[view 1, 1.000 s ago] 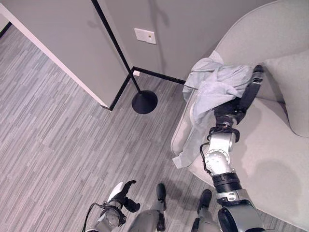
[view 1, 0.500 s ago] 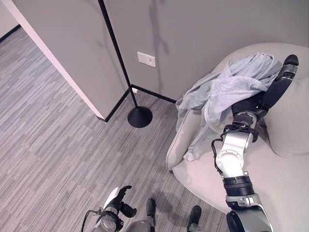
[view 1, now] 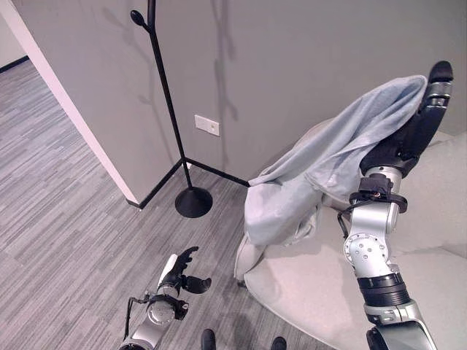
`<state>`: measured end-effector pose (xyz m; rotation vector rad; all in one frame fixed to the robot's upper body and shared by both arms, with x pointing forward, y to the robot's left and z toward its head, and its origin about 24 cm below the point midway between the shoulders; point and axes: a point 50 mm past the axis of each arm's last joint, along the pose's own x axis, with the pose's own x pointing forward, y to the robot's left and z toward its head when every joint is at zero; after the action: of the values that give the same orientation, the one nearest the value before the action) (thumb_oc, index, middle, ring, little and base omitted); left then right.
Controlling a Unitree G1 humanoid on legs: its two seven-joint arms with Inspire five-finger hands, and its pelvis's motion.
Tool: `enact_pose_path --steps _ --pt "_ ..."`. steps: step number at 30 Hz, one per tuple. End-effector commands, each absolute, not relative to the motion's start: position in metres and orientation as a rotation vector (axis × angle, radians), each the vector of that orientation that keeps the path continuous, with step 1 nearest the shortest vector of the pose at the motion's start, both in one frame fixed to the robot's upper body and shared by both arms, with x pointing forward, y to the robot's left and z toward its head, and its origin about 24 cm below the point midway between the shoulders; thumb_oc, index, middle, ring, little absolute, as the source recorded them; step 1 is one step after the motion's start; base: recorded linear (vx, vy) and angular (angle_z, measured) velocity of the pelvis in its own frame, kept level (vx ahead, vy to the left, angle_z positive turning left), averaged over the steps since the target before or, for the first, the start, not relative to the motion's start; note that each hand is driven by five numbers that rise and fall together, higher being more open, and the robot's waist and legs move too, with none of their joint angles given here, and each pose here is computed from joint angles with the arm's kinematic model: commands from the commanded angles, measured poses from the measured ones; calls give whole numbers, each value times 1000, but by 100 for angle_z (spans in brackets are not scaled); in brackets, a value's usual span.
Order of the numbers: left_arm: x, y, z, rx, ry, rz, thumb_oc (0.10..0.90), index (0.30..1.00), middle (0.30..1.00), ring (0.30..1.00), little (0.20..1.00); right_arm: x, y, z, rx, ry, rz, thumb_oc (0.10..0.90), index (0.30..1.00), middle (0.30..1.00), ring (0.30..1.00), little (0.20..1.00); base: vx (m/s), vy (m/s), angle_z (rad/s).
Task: Hang the clothes on the sofa on the clothes rack.
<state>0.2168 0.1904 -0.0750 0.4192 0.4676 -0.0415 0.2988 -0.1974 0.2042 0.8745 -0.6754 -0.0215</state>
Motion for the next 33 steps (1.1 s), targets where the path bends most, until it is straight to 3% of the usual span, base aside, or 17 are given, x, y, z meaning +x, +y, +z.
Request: enact_pose_path --steps 1,17,27,33 --pt "238 192 -52 409 326 -35 800 900 900 900 900 277 -194 266 739 -993 155 400 300 300 300 300 10 0 -20" --pt "280 155 27 368 -89 27 800 900 900 900 900 257 -178 319 636 -1172 252 400 300 300 300 300 -13 -3 -13" --pt "294 161 89 424 -426 212 800 900 900 900 900 258 -178 353 618 -1258 234 400 300 300 300 300 -15 -7 -6" --pt "293 159 111 306 -499 168 800 900 900 900 900 266 -176 365 624 -1259 221 400 300 300 300 300 -19 -5 -8"
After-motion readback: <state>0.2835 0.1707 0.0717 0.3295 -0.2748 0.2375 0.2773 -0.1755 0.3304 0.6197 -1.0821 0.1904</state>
